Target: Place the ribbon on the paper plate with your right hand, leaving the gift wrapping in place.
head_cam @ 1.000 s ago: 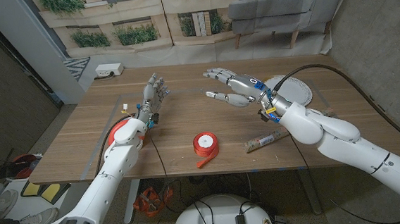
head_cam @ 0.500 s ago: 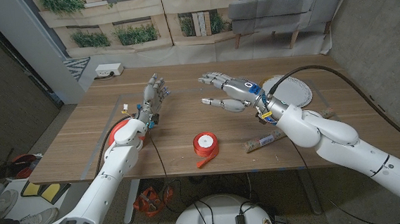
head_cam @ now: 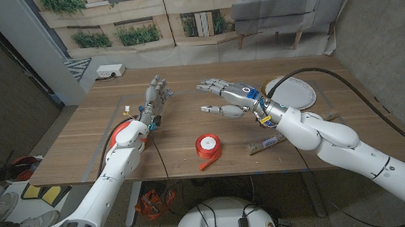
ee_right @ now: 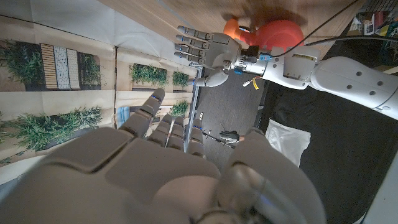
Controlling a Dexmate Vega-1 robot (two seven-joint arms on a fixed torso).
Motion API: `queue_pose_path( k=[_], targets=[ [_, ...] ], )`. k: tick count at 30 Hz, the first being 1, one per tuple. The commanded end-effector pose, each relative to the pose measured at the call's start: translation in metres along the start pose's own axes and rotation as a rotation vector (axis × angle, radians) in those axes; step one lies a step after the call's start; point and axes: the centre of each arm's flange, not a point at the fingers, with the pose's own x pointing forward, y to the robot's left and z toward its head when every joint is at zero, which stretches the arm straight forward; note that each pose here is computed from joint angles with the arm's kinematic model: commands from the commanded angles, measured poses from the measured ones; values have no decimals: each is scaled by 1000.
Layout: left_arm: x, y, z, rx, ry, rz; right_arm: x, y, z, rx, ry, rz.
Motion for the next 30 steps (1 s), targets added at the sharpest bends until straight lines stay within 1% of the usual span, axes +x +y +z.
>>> queue_pose_path(
  k=[1, 10, 14, 19, 26, 30],
  targets=[
    [2, 1, -2, -3, 5, 2, 6, 9, 4, -15, -17, 40],
    [3, 1, -3, -3, 8, 0, 10, 14, 6, -25, -23, 62],
    [3, 2, -3, -3, 9, 0, 11, 18, 7, -24, -25, 62],
    [4, 1, -3, -4, 9, -4, 12, 24, 10, -20, -33, 78],
    [4, 1, -4, -5, 12, -4, 12, 27, 10, -21, -38, 95],
    [4, 1, -4, -4, 12, -4, 13, 31, 11, -23, -42, 110]
  ],
)
